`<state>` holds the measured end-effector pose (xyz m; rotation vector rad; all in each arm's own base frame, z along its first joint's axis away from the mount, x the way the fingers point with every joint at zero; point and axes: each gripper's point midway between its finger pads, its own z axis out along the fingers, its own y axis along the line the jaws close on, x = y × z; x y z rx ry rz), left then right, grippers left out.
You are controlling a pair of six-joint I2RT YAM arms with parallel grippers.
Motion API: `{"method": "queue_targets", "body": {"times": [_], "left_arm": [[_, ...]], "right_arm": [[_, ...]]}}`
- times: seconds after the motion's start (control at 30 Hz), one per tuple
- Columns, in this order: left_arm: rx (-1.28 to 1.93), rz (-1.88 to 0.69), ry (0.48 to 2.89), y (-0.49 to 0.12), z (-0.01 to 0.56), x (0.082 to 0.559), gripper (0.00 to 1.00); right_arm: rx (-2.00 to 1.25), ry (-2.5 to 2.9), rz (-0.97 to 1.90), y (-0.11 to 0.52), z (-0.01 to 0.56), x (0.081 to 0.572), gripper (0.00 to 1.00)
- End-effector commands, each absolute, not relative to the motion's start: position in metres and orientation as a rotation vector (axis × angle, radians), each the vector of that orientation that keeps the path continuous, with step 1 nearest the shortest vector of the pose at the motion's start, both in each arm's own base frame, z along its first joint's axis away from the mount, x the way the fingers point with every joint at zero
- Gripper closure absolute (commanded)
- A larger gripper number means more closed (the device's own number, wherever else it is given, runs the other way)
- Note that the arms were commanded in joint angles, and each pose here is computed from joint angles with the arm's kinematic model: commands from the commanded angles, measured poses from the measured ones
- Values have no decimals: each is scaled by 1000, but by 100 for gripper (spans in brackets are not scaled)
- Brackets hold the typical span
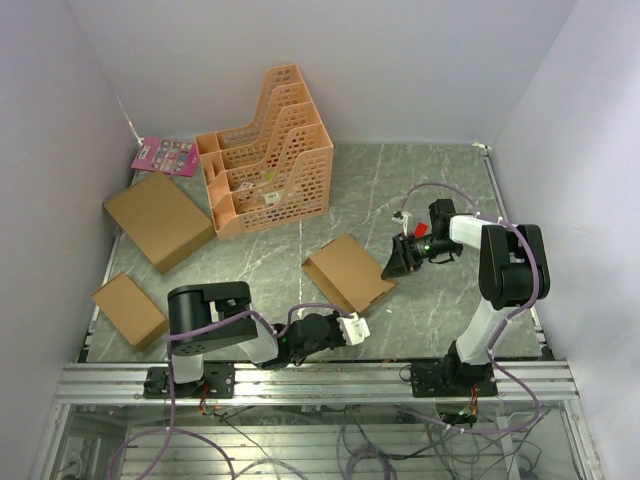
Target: Fold the paper box
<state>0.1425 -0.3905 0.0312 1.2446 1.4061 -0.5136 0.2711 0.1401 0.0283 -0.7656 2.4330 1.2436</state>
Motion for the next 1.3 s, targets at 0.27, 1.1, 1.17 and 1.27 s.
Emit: {"method": "queue_targets", "body": {"times": [0.27, 1.1, 1.17, 1.27], "left_arm": [[1183, -514, 1454, -380, 25, 146, 93], [1084, -502, 1503, -375, 27, 154, 93], [1072, -506, 1505, -374, 29, 154, 93], [1059, -512, 1509, -373, 30, 154, 93]], "right_arm": [[-774, 2495, 1154, 132, 17, 277, 63], [-774, 2503, 1132, 130, 15, 278, 64], [-774, 2504, 1128, 130, 15, 278, 64], [-775, 2506, 1126, 129, 14, 278, 64]]}}
